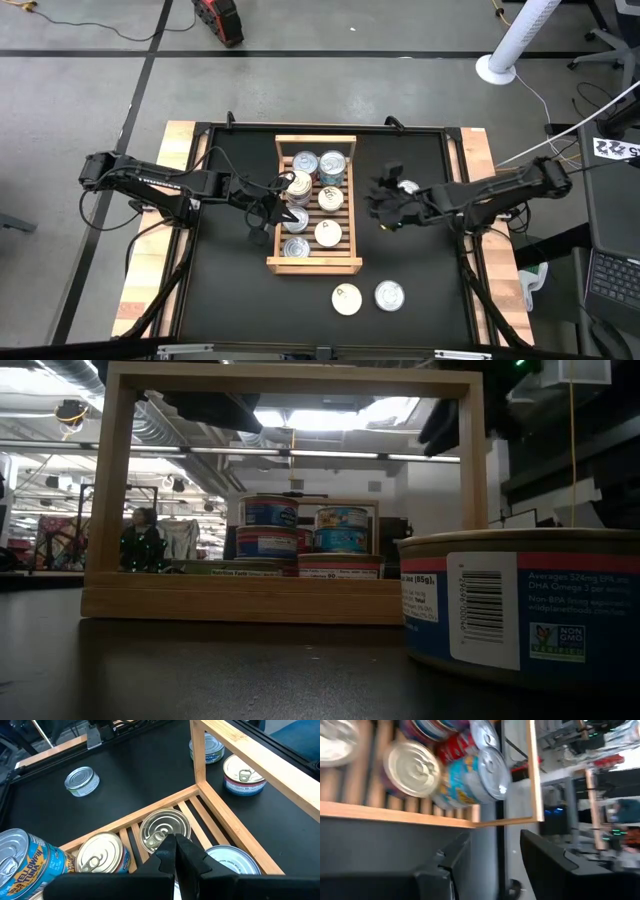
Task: Stack canned seafood by type on shelf
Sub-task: Stack the green tuna can on top of the other green tuna can on the shelf
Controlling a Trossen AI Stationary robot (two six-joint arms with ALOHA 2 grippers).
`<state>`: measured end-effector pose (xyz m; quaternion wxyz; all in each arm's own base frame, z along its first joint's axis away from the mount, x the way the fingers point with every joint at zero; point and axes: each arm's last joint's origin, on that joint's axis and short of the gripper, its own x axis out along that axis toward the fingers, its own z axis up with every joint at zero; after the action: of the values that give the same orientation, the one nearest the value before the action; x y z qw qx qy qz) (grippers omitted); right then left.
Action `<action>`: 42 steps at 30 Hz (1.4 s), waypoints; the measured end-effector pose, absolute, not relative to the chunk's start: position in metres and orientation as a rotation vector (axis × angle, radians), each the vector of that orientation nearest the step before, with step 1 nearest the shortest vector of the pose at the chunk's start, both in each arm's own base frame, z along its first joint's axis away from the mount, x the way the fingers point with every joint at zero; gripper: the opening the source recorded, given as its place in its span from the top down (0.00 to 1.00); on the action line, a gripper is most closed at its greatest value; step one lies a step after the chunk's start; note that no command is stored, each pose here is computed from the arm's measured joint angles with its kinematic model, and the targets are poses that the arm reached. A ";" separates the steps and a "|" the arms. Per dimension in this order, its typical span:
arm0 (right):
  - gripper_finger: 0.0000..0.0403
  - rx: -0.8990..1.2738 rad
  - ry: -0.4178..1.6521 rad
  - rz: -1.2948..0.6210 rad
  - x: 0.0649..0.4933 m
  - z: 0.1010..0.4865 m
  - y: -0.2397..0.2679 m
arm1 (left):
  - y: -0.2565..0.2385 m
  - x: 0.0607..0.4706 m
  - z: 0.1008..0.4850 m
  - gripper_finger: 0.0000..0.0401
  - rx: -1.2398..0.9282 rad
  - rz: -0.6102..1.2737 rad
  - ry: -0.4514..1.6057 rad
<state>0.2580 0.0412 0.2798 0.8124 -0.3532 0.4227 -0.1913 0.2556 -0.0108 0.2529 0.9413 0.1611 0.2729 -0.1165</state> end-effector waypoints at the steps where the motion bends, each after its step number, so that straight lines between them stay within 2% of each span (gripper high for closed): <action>1: 0.58 -0.723 0.889 -0.394 0.254 0.282 0.046 | -0.011 0.256 0.253 1.00 0.329 -0.237 0.557; 5: 0.58 -0.543 0.851 -0.269 0.243 0.284 0.066 | -0.011 0.256 0.253 1.00 0.328 -0.238 0.557; 14: 0.58 -0.068 0.939 0.209 0.225 0.279 0.118 | -0.011 0.256 0.253 1.00 0.304 -0.230 0.559; 18: 0.58 0.151 0.992 0.260 0.215 0.279 0.139 | -0.011 0.256 0.253 1.00 0.303 -0.230 0.558; 21: 0.58 0.229 1.034 0.259 0.207 0.275 0.156 | -0.011 0.256 0.253 1.00 0.290 -0.226 0.560; 25: 0.59 0.274 1.087 0.266 0.199 0.266 0.179 | -0.011 0.256 0.253 1.00 0.254 -0.216 0.563; 31: 0.59 0.223 1.139 0.315 0.194 0.243 0.212 | -0.011 0.256 0.253 1.00 0.244 -0.212 0.564; 42: 0.59 0.093 1.255 0.287 0.197 0.200 0.233 | -0.011 0.256 0.253 1.00 0.244 -0.213 0.565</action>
<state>0.1974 0.2334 0.1998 0.7989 0.0433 0.5847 0.1339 0.2557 -0.0108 0.2530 0.9475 0.1200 0.2773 -0.1044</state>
